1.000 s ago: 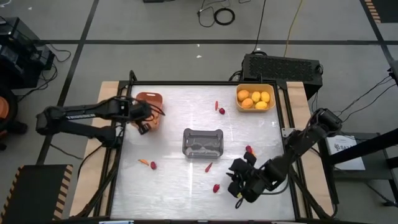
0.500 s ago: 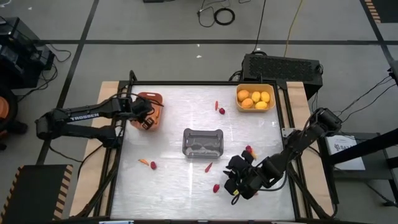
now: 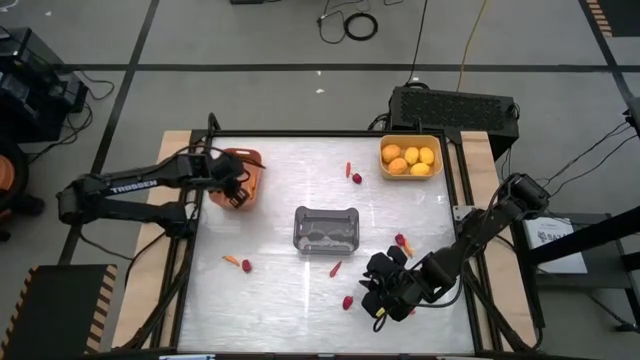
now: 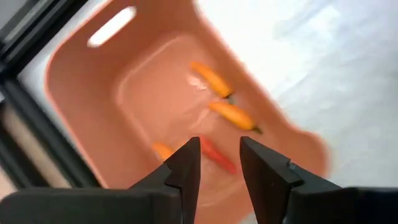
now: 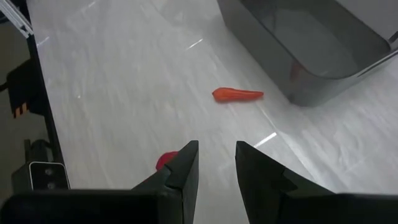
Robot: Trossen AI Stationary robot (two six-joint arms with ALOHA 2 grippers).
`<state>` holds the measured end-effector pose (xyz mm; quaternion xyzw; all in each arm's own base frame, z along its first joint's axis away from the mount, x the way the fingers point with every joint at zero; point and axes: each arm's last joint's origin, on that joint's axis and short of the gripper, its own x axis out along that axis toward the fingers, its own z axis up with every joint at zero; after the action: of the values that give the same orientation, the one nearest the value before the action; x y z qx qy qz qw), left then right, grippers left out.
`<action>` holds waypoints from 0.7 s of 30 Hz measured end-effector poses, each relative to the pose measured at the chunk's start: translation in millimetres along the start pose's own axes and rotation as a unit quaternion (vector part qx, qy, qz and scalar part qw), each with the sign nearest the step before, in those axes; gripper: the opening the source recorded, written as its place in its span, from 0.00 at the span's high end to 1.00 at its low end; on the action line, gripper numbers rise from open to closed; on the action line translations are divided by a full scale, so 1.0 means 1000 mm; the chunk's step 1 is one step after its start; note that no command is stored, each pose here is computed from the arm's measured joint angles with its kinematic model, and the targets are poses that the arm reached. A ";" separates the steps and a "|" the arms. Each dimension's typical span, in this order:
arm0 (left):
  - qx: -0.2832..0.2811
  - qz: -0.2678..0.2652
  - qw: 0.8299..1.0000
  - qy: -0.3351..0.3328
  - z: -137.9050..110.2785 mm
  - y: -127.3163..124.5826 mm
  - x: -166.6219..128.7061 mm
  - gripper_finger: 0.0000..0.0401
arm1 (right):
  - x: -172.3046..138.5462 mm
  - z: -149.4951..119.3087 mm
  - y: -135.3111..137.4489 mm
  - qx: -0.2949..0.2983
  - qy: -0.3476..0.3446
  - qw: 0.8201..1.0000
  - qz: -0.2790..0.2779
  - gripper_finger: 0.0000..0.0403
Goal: Sort produce into baskets
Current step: Put the yellow chili into the orange bin
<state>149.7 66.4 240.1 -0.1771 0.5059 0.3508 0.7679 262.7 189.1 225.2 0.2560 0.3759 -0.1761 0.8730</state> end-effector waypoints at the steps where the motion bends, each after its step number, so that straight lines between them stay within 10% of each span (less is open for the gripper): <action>1: 0.010 -0.010 1.000 -0.002 0.003 -0.001 -0.004 0.70 | 0.000 0.000 0.000 0.000 0.001 1.000 0.000 0.76; 10: 0.086 -0.159 0.983 -0.040 0.020 -0.018 -0.036 0.70 | 0.000 0.000 0.000 -0.031 0.000 1.000 -0.001 0.76; 21: 0.151 -0.338 0.916 -0.154 0.026 -0.078 -0.058 0.70 | 0.000 0.000 0.000 -0.037 -0.001 0.999 -0.001 0.76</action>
<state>208.5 8.0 296.9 -0.1637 0.3379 0.0125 0.9268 262.8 188.8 225.1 0.2227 0.3820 -0.1627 0.8820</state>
